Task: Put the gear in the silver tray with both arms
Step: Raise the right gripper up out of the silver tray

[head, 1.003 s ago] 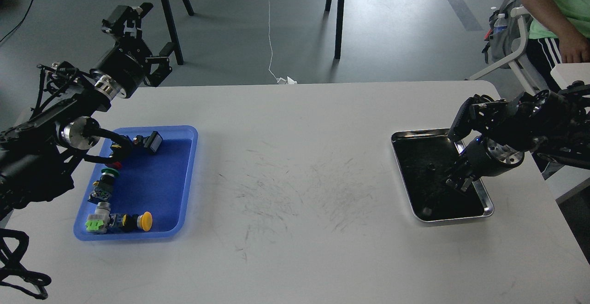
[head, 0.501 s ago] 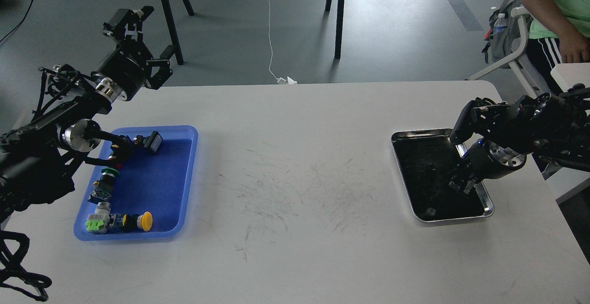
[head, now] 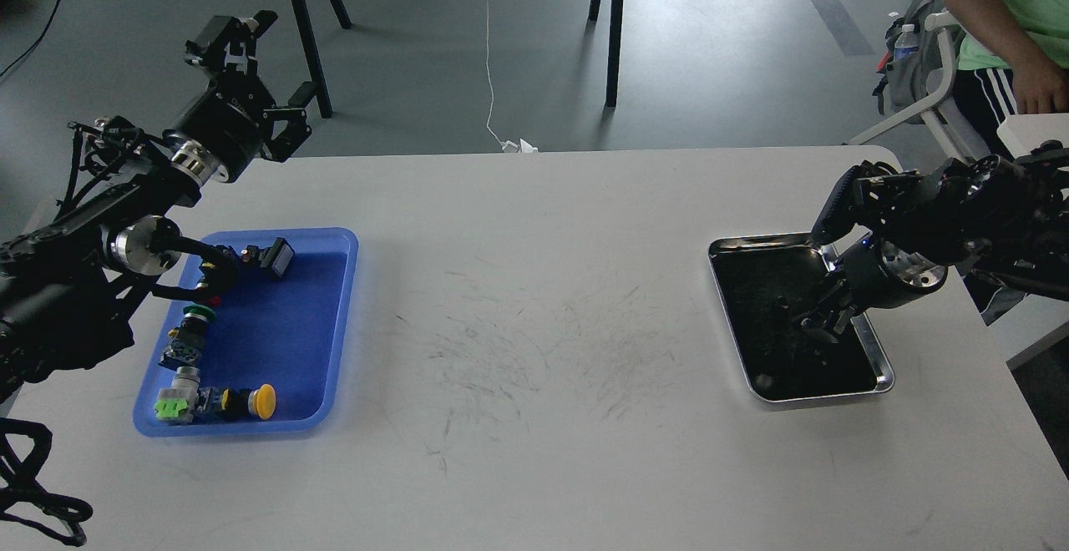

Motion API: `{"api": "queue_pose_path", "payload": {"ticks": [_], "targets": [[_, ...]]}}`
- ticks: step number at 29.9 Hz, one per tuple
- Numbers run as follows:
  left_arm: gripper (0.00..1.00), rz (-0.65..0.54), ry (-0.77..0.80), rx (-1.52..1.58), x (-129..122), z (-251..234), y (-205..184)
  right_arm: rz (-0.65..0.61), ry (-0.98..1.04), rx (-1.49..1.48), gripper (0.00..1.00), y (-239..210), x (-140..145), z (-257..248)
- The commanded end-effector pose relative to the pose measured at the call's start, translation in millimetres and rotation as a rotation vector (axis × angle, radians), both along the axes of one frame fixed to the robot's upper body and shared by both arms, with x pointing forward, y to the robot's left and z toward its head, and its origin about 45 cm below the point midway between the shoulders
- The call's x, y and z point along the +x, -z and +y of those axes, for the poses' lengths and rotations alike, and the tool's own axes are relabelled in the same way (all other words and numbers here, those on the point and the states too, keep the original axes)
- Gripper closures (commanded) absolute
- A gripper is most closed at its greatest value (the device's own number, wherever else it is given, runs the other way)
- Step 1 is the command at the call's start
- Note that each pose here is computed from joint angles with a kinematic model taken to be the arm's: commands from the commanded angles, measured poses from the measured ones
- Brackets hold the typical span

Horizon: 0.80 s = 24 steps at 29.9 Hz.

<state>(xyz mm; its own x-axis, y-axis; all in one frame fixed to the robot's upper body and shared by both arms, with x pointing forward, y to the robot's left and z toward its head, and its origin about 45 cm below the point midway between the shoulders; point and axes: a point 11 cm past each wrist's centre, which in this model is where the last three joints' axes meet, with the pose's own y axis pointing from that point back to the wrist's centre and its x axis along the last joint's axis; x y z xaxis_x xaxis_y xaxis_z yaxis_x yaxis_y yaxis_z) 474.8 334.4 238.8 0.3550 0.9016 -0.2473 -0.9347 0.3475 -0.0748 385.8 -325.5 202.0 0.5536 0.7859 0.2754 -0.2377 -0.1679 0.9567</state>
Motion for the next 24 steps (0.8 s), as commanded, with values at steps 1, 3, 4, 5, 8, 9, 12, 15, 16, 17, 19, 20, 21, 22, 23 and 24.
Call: {"api": "queue_pose_path", "payload": {"ticks": [1,3,4,5,8,9,12,15,16,17,19,20,21,22,23,24], "targets": [[0.01,0.004,-0.002,-0.001,-1.1,0.8,2.2,-0.069,0.074,0.094,0.39,-20.9,22.2,12.2],[0.01,0.002,-0.005,-0.002,-1.0,1.8,1.4,-0.107,0.138,0.184,0.34,-32.8,35.8,23.0],[0.01,0.003,-0.005,-0.006,-1.2,1.4,2.1,-0.115,0.167,0.229,0.34,-36.1,39.8,28.0],[0.01,0.002,-0.006,-0.007,-1.1,1.5,1.8,-0.122,0.187,0.265,0.33,-40.3,42.9,32.3],[0.01,0.003,-0.004,-0.007,-1.2,0.9,2.0,-0.176,0.233,0.336,0.28,-59.3,58.3,37.0],[0.01,0.008,0.001,-0.006,-1.7,-1.6,4.3,-0.193,0.253,0.369,0.26,-64.7,63.5,38.8],[0.01,0.009,0.007,-0.008,-1.7,-4.3,4.9,-0.241,0.332,0.524,0.24,-85.0,79.3,49.3],[0.02,0.005,0.015,-0.004,-0.3,-7.3,2.9,-0.287,0.42,0.704,0.2,-106.3,94.3,56.5],[0.02,0.003,0.009,-0.002,0.2,-5.2,1.9,-0.299,0.458,0.778,0.18,-111.8,98.9,57.7],[0.02,0.0,0.01,-0.002,0.9,-5.5,0.4,-0.304,0.497,0.838,0.18,-114.7,102.0,56.6],[0.02,-0.008,0.014,-0.003,3.1,-7.5,-3.8,-0.33,0.568,0.991,0.16,-121.3,109.1,58.2],[0.02,-0.011,0.015,-0.003,3.8,-7.9,-5.3,-0.338,0.6,1.054,0.16,-123.3,111.8,58.2],[0.02,-0.013,0.015,-0.005,4.2,-8.8,-6.1,-0.346,0.644,1.147,0.16,-126.0,115.1,59.6],[0.02,-0.016,0.014,-0.009,4.8,-8.7,-7.4,-0.346,0.681,1.21,0.16,-126.9,117.1,59.3],[0.02,-0.017,0.015,-0.013,5.1,-10.1,-7.5,-0.349,0.73,1.279,0.14,-127.5,119.3,55.5],[0.02,-0.016,0.018,-0.014,5.1,-11.7,-6.8,-0.346,0.77,1.337,0.12,-125.8,120.5,54.5]]}}
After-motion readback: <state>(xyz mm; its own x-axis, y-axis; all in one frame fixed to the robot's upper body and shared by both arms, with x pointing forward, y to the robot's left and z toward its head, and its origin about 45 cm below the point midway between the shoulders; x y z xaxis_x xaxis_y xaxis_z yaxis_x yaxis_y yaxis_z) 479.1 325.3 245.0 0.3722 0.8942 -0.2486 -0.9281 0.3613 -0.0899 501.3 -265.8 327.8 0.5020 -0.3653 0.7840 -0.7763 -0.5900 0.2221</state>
